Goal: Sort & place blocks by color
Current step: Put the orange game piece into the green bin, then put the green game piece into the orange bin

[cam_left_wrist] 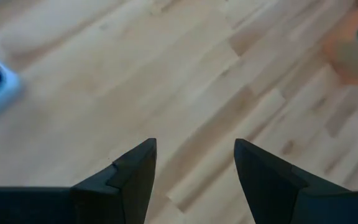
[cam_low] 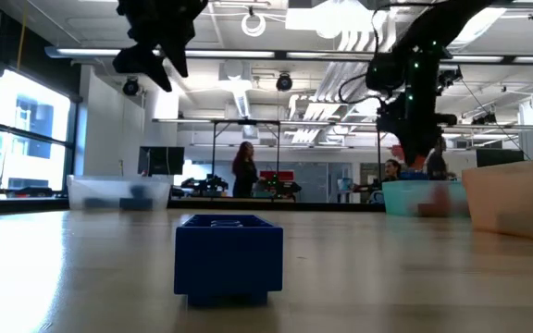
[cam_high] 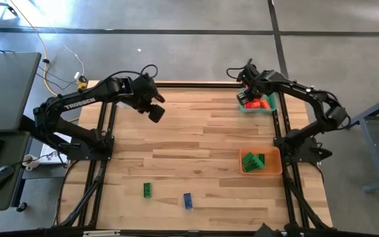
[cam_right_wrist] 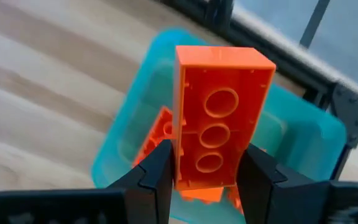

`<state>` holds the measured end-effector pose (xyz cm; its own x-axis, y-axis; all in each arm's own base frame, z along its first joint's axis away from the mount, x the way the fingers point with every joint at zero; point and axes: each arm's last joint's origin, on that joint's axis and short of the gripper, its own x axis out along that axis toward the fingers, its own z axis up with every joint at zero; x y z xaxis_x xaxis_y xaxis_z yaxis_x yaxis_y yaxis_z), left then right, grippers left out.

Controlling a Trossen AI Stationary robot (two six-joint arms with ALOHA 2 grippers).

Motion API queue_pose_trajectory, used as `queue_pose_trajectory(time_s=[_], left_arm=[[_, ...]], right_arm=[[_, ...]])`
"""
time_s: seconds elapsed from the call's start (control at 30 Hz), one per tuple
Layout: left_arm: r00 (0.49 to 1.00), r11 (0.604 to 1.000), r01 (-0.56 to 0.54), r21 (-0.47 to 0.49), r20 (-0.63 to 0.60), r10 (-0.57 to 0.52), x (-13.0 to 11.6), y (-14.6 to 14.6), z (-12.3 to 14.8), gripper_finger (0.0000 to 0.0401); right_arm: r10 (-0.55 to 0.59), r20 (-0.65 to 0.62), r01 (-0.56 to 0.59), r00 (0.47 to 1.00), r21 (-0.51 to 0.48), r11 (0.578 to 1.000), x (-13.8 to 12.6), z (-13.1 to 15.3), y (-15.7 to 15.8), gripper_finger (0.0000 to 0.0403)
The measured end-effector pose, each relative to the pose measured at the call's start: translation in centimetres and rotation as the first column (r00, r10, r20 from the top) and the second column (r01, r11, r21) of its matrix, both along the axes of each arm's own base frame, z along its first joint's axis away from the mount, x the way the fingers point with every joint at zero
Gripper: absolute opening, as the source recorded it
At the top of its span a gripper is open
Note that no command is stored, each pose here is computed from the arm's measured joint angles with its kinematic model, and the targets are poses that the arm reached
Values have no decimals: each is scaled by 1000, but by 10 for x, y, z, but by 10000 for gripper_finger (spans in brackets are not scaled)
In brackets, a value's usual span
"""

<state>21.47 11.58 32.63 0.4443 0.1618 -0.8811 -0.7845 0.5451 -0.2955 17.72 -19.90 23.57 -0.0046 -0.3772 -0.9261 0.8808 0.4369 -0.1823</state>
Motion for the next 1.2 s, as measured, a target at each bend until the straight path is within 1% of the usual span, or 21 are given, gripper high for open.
queue_pose_trajectory(time_s=[0.1,0.27,0.53,0.6,0.73,0.8,0.87,1.07,1.2], left_arm=[[1000,999,-19,-41,15,20,4,-9,0,202],[999,995,-40,-87,25,42,11,-24,0,202],[998,985,-59,-163,26,64,20,-53,0,202],[997,980,-72,-184,21,77,22,-60,-1,202],[993,972,-118,-203,-19,117,21,-73,-2,202],[987,967,-158,-202,-50,151,20,-79,-3,202],[981,960,-192,-205,-77,179,18,-84,-4,202],[960,934,-270,-233,-135,244,15,-100,-6,202],[947,916,-317,-244,-138,291,15,-111,-6,202]], right_arm=[[15,-24,-13,1000,71,997,-2,-10,-5,112],[62,-84,-52,995,112,992,-2,-23,-12,112],[120,-121,-100,985,160,982,0,-35,-16,115],[128,-130,-108,983,154,982,0,-35,-17,139],[141,-174,-120,975,125,985,0,-34,-18,205],[147,-183,-127,972,116,985,0,-34,-19,224],[150,-182,-131,972,115,985,0,-34,-19,232],[157,-180,-138,971,112,984,0,-34,-19,236],[201,-190,-182,961,117,976,0,-34,-19,237]])
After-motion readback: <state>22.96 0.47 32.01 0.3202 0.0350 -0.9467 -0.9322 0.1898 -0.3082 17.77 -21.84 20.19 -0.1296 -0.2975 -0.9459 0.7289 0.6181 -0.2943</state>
